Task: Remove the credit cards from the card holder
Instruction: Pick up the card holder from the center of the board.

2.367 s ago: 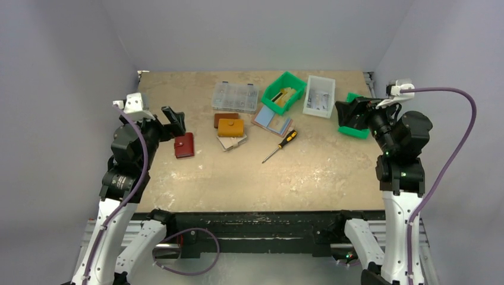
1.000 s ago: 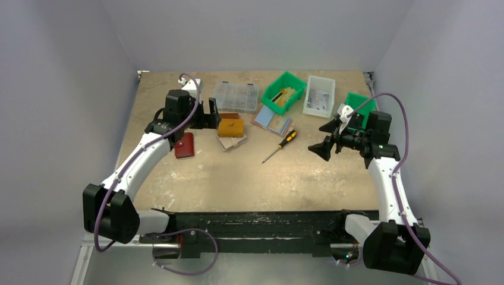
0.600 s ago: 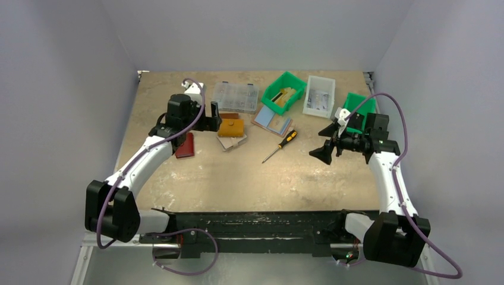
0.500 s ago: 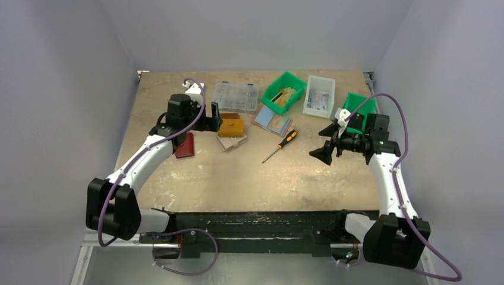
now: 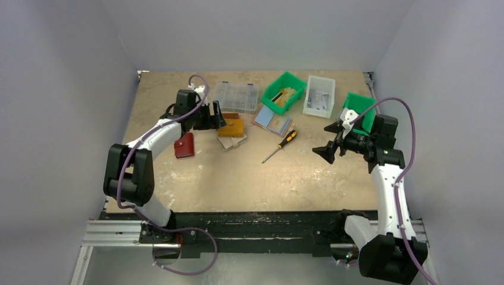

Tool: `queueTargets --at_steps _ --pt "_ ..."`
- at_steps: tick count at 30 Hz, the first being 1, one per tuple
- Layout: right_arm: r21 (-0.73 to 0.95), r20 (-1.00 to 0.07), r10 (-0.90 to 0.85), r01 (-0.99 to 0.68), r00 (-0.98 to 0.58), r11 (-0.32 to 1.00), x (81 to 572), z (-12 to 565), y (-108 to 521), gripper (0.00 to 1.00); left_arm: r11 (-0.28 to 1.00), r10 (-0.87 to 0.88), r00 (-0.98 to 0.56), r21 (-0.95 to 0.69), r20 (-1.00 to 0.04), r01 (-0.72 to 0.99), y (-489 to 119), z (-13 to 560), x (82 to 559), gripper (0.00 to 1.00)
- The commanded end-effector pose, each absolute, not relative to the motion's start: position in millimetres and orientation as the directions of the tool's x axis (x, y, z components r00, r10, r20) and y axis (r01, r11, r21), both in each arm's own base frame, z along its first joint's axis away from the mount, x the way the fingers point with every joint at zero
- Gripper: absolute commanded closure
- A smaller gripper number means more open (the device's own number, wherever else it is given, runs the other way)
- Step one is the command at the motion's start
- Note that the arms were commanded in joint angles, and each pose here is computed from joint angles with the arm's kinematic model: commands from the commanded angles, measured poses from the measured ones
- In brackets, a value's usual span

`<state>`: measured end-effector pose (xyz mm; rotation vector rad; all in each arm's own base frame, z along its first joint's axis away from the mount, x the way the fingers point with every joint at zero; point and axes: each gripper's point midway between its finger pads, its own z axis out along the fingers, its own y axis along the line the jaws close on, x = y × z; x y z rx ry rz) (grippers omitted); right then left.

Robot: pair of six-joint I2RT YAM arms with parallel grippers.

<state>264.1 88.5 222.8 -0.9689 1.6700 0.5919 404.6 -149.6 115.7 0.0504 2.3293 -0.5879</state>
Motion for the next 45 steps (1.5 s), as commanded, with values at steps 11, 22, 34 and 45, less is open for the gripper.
queueTargets --at_steps 11,22,34,45 --pt "-0.120 -0.954 -0.293 -0.823 -0.059 0.556 260 233 90 0.01 0.830 -0.246 -0.797 -0.544 -0.551 0.120 -161 90 410 0.42" --pt "-0.121 -0.959 -0.280 -0.834 -0.041 0.538 255 238 94 0.01 0.782 -0.258 -0.835 -0.612 -0.486 0.114 -168 71 415 0.53" --pt "-0.114 -0.962 -0.270 -0.840 -0.039 0.530 252 238 96 0.01 0.786 -0.262 -0.821 -0.606 -0.507 0.124 -168 75 425 0.54" --pt "-0.116 -0.962 -0.272 -0.839 -0.040 0.531 252 236 96 0.01 0.785 -0.271 -0.798 -0.604 -0.538 0.140 -168 86 435 0.52"
